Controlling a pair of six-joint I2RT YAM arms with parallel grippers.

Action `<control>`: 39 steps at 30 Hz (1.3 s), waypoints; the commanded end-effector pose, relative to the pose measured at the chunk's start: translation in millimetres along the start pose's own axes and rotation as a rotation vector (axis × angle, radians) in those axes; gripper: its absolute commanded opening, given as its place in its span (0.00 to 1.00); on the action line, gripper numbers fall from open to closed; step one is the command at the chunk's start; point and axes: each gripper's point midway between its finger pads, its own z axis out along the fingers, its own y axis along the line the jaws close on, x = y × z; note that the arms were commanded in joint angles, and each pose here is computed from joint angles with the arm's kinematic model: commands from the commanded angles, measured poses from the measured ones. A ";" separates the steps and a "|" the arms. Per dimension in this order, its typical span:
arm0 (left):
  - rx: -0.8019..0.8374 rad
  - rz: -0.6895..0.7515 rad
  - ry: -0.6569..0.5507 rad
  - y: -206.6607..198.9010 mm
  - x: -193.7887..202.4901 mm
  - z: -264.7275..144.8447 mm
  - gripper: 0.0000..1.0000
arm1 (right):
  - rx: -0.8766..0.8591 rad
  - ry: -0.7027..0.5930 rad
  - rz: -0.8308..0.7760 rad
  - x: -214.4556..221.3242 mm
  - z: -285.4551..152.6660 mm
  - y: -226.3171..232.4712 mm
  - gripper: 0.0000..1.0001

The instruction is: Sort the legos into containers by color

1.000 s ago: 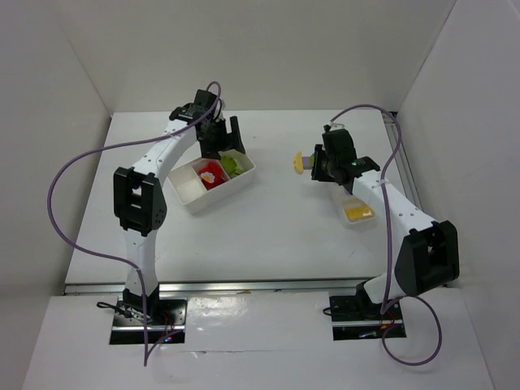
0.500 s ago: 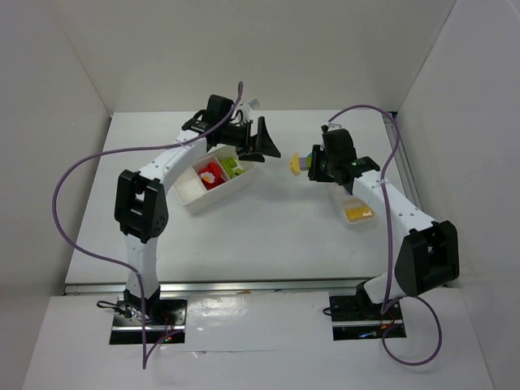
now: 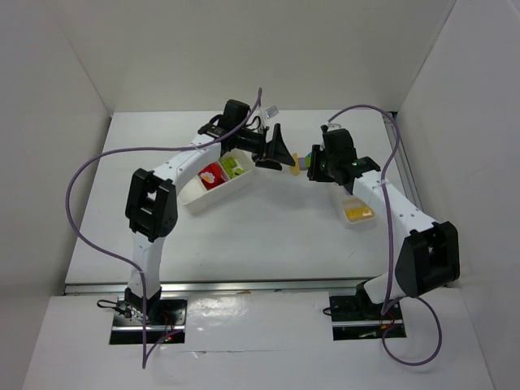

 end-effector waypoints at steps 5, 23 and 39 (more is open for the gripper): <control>0.024 0.060 -0.007 -9.1 -9.4 2.5 0.91 | -0.052 -0.109 -0.010 -34.5 -19.0 14.9 0.00; 0.072 0.030 -0.009 -4.9 -16.6 25.1 0.68 | -0.061 -0.135 -0.009 -42.4 -23.6 17.4 0.00; -0.013 -0.053 0.014 21.4 9.3 19.4 0.00 | 0.040 -0.131 -0.004 -41.8 -25.9 -10.1 0.00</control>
